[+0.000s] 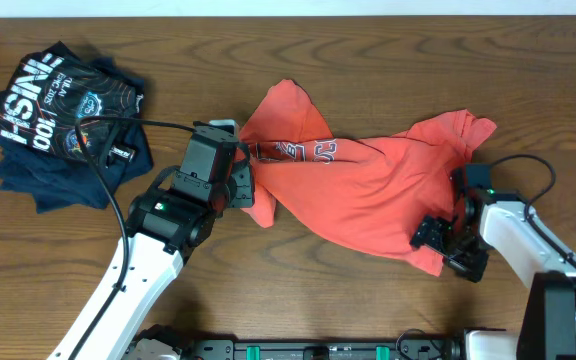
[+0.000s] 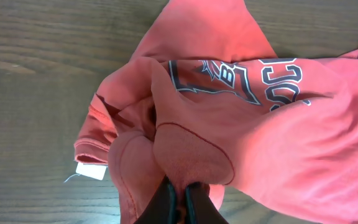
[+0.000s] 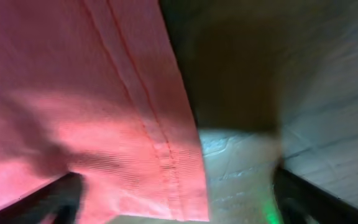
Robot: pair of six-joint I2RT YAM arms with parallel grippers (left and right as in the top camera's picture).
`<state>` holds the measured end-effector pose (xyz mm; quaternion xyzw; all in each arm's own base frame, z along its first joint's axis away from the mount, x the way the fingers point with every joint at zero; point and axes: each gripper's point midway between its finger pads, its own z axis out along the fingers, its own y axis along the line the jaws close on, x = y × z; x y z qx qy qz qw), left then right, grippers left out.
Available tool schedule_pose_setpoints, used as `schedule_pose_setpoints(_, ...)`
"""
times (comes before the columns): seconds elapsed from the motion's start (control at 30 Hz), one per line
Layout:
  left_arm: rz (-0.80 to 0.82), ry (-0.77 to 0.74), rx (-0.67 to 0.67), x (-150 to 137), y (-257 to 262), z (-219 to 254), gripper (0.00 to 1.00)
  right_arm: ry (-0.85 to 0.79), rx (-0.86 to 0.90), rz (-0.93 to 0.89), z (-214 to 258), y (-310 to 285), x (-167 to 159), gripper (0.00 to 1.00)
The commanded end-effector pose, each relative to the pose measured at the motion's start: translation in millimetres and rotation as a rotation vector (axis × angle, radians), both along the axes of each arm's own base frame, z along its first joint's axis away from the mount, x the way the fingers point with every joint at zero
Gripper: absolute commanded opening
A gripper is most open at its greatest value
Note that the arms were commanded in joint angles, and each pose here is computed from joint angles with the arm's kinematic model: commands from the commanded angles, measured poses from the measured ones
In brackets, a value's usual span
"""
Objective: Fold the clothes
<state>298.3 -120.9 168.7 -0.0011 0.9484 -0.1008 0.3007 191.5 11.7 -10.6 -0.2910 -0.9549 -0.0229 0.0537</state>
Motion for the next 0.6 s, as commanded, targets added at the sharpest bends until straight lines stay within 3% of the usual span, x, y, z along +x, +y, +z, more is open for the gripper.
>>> schedule_pose_setpoints(0.0, 0.001, -0.012, 0.020, 3.3, 3.4, 2.3, 0.06, -0.004, 0.031, 0.003, -23.4, 6.6, -1.9, 0.57)
schedule_pose_setpoints(0.07, 0.001, -0.012, 0.020, 3.3, 3.4, 2.3, 0.06, -0.011, 0.031, 0.003, -23.4, 6.6, 0.1, 0.11)
schedule_pose_setpoints(0.1, 0.001, -0.012, 0.020, 3.3, 3.4, 2.3, 0.06, -0.013, 0.031, 0.003, -23.4, 6.6, 0.6, 0.01)
schedule_pose_setpoints(0.33, 0.001, -0.012, 0.019, 3.4, 3.3, 2.4, 0.06, -0.048, 0.031, -0.020, -15.0, 1.3, 16.0, 0.01)
schedule_pose_setpoints(0.57, -0.005, -0.038, 0.003, 5.7, 0.7, 9.6, 0.06, -0.107, 0.037, 0.084, 43.9, -9.4, 62.6, 0.01)
